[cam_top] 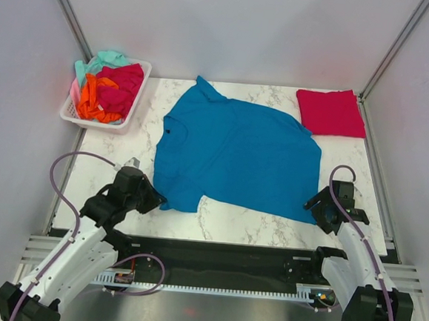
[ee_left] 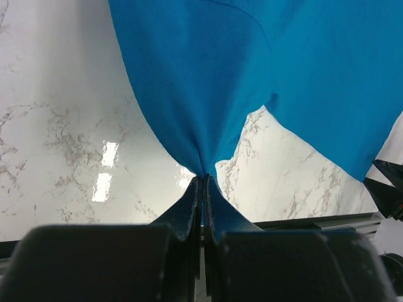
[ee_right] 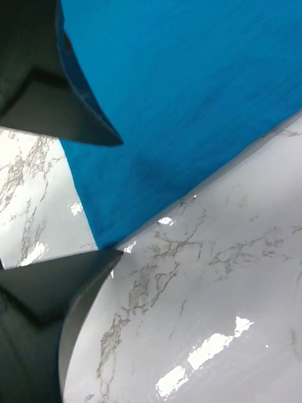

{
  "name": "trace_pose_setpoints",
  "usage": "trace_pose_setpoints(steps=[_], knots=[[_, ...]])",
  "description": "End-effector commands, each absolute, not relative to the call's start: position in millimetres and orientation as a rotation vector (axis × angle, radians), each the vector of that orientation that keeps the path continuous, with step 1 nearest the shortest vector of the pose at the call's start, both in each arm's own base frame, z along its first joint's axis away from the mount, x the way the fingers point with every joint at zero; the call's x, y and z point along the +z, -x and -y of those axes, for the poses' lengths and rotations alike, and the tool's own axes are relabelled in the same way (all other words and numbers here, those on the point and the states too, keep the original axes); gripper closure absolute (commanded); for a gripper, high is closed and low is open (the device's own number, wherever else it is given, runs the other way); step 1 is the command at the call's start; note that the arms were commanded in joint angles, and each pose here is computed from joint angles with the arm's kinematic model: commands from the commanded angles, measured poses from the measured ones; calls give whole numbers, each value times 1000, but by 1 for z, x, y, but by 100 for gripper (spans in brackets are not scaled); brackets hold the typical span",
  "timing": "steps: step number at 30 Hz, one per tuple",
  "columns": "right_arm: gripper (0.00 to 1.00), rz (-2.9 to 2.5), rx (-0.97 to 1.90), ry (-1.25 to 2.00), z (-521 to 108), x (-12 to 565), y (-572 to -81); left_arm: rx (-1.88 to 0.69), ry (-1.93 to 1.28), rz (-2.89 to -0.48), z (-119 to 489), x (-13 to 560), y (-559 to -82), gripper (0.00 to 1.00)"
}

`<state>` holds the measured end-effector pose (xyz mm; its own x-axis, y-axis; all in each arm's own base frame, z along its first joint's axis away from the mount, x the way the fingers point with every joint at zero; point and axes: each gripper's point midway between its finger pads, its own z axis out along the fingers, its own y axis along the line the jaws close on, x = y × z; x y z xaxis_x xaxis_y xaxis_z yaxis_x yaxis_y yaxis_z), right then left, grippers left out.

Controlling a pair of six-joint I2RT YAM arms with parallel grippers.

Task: Fold and stack the t-shirts
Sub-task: Fold the tshirt

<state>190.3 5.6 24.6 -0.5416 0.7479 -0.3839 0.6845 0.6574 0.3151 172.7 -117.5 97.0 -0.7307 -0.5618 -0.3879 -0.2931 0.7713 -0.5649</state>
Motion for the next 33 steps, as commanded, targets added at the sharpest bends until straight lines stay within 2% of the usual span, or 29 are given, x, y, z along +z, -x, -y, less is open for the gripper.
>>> trace_pose_setpoints(steps=[1, 2, 4, 6, 7, 9, 10, 13, 25, 33], knots=[[31, -2394, 157, -1168, -6, 18, -183, -648, 667, -2372, 117, 98, -178, 98], [40, -2394, 165, -1169, -7, 16, -182, -617, 674, -2353, 112, 99, -181, 98], [51, -2399, 178, -1174, -9, 13, -181, -611, 664, -2350, 111, 99, -182, 98], [57, -2403, 169, -1174, -9, 11, -181, -611, 662, -2345, 111, 100, -183, 98], [66, -2402, 161, -1173, -8, 11, -181, -609, 663, -2342, 111, 99, -184, 98], [75, -2409, 161, -1171, -8, 11, -181, -605, 660, -2337, 110, 100, -185, 98], [86, -2411, 164, -1166, -9, 12, -181, -602, 655, -2336, 110, 100, -185, 98], [100, -2388, 194, -1157, -11, 23, -183, -631, 625, -2303, 112, 116, -187, 98], [100, -2298, 199, -1094, -5, 92, -184, -659, 529, -2245, 109, 183, -180, 98], [100, -2313, 237, -1005, -8, 109, -231, -486, 266, -2408, 124, 193, -225, 96]])
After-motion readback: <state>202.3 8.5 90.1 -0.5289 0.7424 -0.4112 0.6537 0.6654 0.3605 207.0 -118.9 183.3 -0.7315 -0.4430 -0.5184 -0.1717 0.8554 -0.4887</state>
